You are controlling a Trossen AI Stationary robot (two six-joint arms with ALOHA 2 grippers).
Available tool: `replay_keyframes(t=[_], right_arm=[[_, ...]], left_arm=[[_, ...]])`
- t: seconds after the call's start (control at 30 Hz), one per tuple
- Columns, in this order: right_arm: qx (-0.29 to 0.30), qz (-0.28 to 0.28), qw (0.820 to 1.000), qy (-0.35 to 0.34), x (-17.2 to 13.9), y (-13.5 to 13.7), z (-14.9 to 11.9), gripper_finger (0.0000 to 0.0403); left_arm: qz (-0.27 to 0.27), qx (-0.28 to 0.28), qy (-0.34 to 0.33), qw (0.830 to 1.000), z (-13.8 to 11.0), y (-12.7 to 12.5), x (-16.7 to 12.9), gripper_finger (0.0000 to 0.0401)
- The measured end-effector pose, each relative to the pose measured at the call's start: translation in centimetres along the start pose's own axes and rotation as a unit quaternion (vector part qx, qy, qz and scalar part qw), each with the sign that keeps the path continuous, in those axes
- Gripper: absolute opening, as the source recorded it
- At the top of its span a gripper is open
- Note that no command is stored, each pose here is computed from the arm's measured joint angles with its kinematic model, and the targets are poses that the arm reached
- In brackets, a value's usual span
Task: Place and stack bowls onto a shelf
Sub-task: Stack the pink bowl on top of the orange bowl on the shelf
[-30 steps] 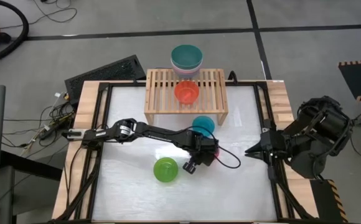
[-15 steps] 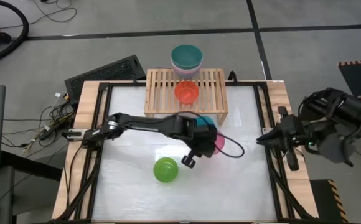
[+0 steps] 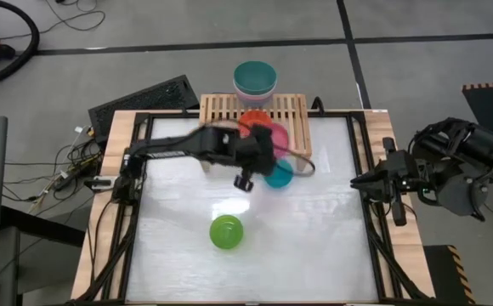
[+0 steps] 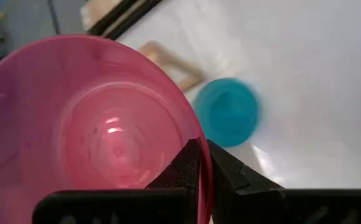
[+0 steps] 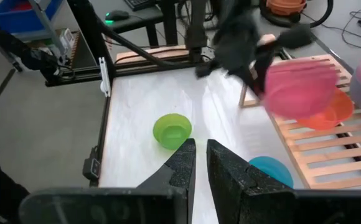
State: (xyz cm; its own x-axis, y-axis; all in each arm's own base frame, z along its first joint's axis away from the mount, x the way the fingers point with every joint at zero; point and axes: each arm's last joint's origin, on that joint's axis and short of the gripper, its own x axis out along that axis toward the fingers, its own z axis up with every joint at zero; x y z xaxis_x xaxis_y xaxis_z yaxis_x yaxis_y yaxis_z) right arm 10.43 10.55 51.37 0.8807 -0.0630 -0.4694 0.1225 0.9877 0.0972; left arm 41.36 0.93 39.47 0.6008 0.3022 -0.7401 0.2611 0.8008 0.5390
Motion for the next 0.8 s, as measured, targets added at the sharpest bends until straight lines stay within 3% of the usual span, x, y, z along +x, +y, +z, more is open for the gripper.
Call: replay_keyframes(t=[0.23,0.43,0.63,0.8], right_arm=[[0.002,-0.001,1.0,0.0,0.0,-0.1,0.0,0.0069],[0.0,-0.001,1.0,0.0,0.0,-0.1,0.0,0.0069],[0.001,-0.001,1.0,0.001,0.0,-0.1,0.0,0.0069],[0.001,-0.001,1.0,0.001,0.1,0.0,0.0,0.0069]], left_arm=[[0.039,-0.057,0.018,0.997,-3.8,5.2,-1.0,0.0],[-0.016,-0.116,0.018,0.993,-7.3,8.3,0.6,0.0],[-0.07,-0.136,0.032,0.988,-8.6,8.6,3.6,0.0],[-0.089,-0.118,0.051,0.988,-8.3,7.8,5.3,0.0]])
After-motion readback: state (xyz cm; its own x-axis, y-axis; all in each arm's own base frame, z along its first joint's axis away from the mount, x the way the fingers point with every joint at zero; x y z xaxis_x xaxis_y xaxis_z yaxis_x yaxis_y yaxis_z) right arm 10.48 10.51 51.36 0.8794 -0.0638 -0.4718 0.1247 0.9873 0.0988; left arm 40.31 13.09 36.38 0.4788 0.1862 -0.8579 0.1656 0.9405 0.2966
